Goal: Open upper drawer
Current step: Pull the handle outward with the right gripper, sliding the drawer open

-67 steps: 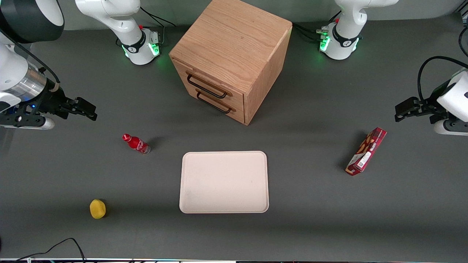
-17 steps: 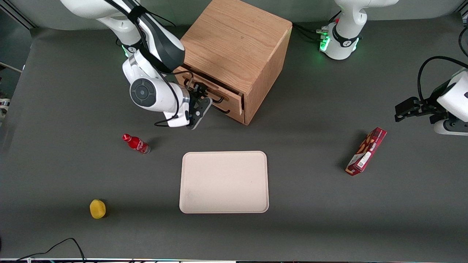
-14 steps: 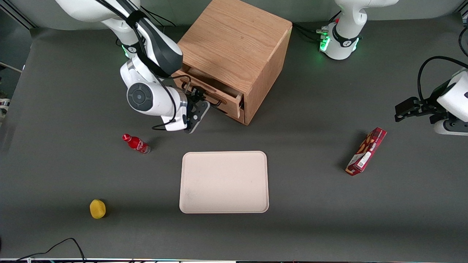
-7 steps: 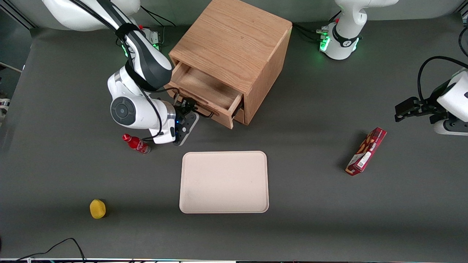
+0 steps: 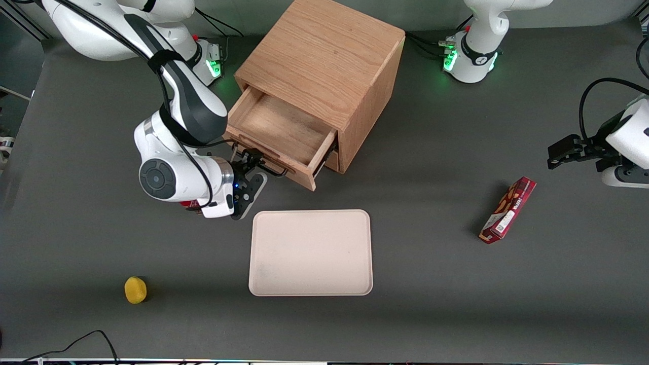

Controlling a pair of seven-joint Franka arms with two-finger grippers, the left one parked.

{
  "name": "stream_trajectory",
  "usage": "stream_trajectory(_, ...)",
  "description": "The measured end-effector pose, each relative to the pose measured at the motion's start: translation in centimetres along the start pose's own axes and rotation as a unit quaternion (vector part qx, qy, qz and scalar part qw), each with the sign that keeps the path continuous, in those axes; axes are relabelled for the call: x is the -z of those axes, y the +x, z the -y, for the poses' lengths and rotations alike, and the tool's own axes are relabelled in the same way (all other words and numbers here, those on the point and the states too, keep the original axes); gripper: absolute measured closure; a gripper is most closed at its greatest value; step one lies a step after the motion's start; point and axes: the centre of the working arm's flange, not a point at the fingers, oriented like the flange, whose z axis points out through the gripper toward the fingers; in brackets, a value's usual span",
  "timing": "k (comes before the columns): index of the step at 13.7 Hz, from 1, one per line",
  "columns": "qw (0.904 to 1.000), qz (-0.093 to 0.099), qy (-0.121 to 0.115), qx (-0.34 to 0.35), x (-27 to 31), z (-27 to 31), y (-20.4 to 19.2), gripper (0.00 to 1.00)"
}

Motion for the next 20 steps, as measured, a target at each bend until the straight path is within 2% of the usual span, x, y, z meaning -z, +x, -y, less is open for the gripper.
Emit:
stream_trajectory(5, 0.9998, 0.008, -0.013, 0.013, 1.3, -1.7, -0.3, 0.00)
stream_trajectory(11, 0.9986, 0.005, -0.022, 0.048, 2.7, -4.1, -0.9, 0.00)
stream_trajectory(16, 0.9960, 0.009, -0.052, 0.072, 4.0, -5.1, -0.9, 0.00)
stream_trajectory(20, 0.9940, 0.005, -0.064, 0.088, 5.0, -7.7, -1.6, 0.00)
